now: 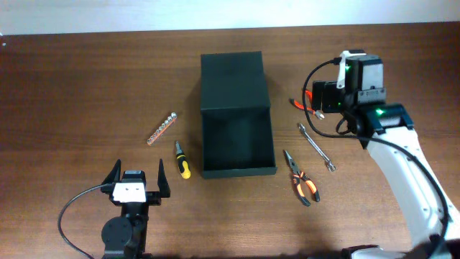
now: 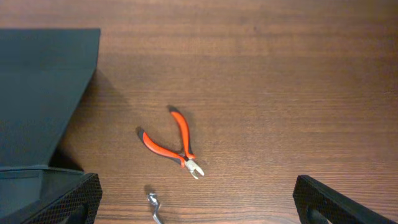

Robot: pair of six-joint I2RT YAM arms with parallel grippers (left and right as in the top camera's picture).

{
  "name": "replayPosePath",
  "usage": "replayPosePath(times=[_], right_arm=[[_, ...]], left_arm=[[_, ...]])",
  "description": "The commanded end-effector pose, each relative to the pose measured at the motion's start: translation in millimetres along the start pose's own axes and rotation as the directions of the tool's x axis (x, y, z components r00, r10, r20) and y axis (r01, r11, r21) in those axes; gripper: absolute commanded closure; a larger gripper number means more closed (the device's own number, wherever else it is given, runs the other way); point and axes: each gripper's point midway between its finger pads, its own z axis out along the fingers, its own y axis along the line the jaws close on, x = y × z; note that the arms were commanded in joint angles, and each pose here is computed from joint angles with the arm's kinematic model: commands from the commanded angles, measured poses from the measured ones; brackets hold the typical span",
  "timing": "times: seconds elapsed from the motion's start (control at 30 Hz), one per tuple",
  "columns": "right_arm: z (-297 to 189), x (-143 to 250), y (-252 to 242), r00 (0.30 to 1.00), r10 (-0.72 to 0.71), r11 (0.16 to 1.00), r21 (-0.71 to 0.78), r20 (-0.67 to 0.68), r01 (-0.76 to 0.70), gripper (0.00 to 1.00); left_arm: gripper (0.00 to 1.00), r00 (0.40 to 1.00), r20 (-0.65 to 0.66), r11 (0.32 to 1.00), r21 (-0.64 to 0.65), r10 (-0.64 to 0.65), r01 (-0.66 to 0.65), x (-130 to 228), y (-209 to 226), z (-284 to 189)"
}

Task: Pack container
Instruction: 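Lower the right gripper over the red-handled cutters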

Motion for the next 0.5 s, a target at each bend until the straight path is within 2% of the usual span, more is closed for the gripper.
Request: replayPosePath(times=[0.0,0.47], right_arm=[[7,-7,6,1.000,0.007,1.000,-0.030,0.004,-0.007,0.01],[32,-16,-14,0.996,0.087,0.996,-0.031,0.005,-0.086,0.01]], left_arm=[[0.01,1.000,0.003,1.000,0.011,-0.002,0.002,1,-2,0],[0.01,1.000,0.003,1.000,0.010,-0.001,0.001,1,-2,0]])
